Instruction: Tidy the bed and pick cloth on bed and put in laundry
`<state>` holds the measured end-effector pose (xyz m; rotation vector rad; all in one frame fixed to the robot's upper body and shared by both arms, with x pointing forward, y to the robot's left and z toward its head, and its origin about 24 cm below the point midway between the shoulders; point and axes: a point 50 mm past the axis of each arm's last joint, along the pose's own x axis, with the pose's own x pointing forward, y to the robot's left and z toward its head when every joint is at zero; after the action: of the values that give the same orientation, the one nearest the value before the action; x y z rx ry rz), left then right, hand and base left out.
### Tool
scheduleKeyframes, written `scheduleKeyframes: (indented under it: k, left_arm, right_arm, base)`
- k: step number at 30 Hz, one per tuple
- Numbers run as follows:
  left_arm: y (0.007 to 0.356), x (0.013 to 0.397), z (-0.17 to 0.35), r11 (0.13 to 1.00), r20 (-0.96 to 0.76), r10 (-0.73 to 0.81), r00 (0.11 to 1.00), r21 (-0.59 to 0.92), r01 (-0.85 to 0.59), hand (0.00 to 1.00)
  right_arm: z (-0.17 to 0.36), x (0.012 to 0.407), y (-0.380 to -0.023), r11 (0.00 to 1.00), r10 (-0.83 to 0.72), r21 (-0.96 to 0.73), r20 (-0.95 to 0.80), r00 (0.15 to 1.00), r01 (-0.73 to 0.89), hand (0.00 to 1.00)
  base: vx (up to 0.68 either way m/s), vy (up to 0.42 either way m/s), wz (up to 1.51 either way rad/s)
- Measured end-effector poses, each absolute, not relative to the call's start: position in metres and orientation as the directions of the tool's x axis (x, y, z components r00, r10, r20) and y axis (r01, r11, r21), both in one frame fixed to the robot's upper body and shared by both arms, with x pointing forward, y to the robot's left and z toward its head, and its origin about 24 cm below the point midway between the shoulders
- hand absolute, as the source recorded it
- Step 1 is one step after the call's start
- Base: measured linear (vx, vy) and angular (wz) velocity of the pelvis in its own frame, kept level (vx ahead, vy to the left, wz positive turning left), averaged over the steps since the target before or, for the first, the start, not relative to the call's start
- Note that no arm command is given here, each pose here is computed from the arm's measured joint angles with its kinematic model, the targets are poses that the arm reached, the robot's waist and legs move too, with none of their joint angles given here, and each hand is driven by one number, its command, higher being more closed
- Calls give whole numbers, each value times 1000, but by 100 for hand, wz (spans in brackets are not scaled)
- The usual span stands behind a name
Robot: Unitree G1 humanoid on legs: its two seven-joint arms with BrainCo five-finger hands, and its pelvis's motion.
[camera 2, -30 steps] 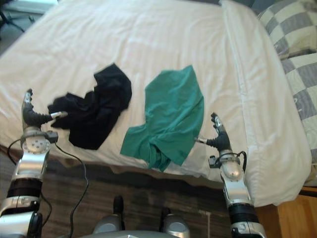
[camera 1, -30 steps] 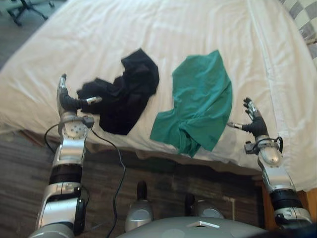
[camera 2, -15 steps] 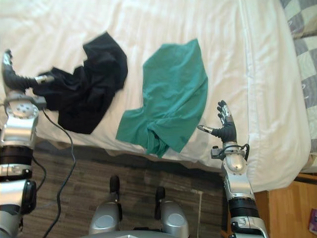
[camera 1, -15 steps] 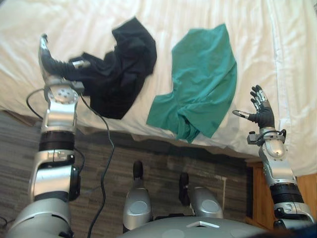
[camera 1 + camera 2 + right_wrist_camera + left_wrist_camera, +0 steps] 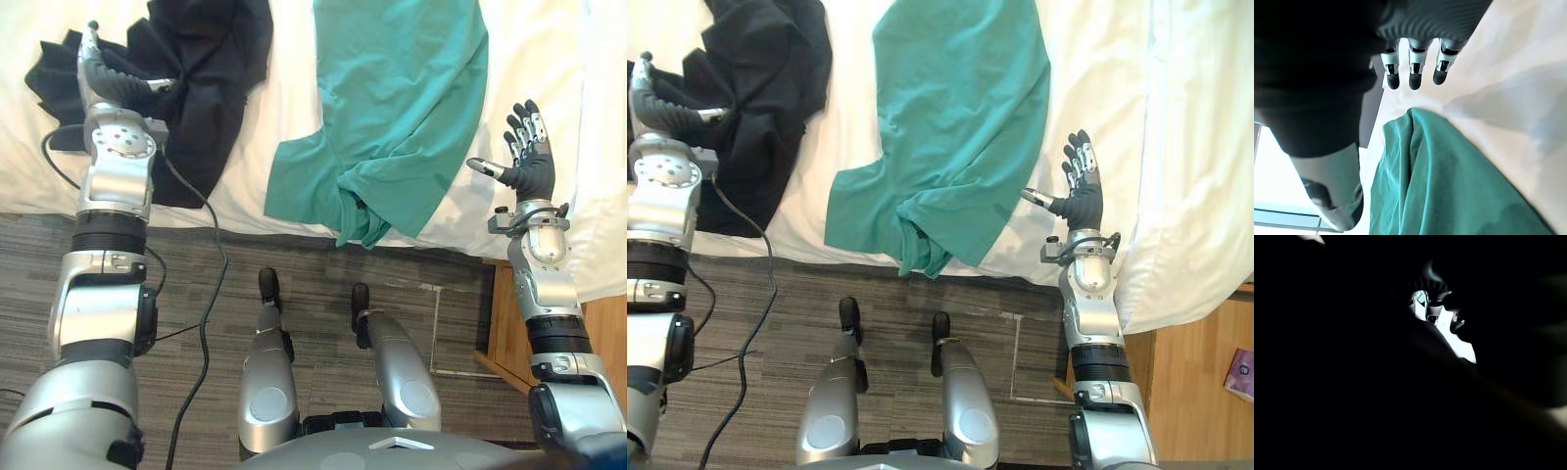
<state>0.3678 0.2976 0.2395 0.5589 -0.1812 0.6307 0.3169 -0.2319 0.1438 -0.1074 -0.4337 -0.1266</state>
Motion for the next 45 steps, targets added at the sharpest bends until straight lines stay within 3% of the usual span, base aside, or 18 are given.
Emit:
scheduleKeyframes:
  k: [3,4,11,18,22,26,29,31,34,37,39,40,43,45]
  left_arm:
    - [287,372,234,694,310,491,814,426,-580,0]
    - [284,374,234,702,308,483,820,423,-573,100]
    - [261,379,212,781,260,315,913,475,-405,100]
    - [247,367,179,874,226,149,963,425,-236,100]
    - [245,354,154,948,202,53,978,298,-113,100]
    - [237,340,134,963,201,-21,979,267,-34,100]
    - [232,327,123,957,194,-81,978,290,22,100]
    - [231,320,111,946,164,-117,980,319,59,100]
    - [246,302,55,919,-79,-90,993,377,113,100]
    - [256,272,-15,925,-395,-21,919,340,167,100]
    - [254,250,-41,939,-481,-11,877,297,174,100]
    - [253,238,-51,947,-506,-5,863,273,166,100]
    - [245,230,-57,955,-486,-14,874,253,155,100]
    - [238,234,-54,958,-442,-31,896,243,153,100]
  right_arm:
    - [155,312,-227,989,-78,-75,474,877,129,0]
    - [161,310,-225,990,-69,-75,500,863,123,0]
    - [177,304,-202,997,-28,-48,581,814,68,0]
    - [181,310,-172,980,90,-194,592,801,33,0]
    - [153,323,-170,948,81,-307,475,876,79,0]
    - [131,336,-175,910,41,-399,357,933,113,0]
    - [125,350,-190,805,10,-575,265,964,149,0]
    - [126,358,-207,683,-11,-709,230,973,175,0]
    - [138,369,-223,544,-35,-815,213,976,197,0]
    - [155,378,-237,485,-81,-847,203,976,216,0]
    - [157,378,-246,443,-113,-871,181,977,213,0]
    - [155,378,-246,397,-113,-897,164,980,196,100]
    - [153,378,-244,259,-112,-953,133,985,158,100]
    - [150,380,-237,234,-122,-961,125,985,151,100]
  base:
    - [-9,-40,-8]
    - [-11,-21,-12]
    - [19,-1,-3]
    - [13,19,2]
    - [-10,47,15]
    - [-3,38,30]
    - [13,13,28]
    - [31,16,15]
    - [24,30,20]
    - [6,19,25]
    - [37,5,14]
    - [47,-1,7]
    - [22,-4,3]
    - [0,0,0]
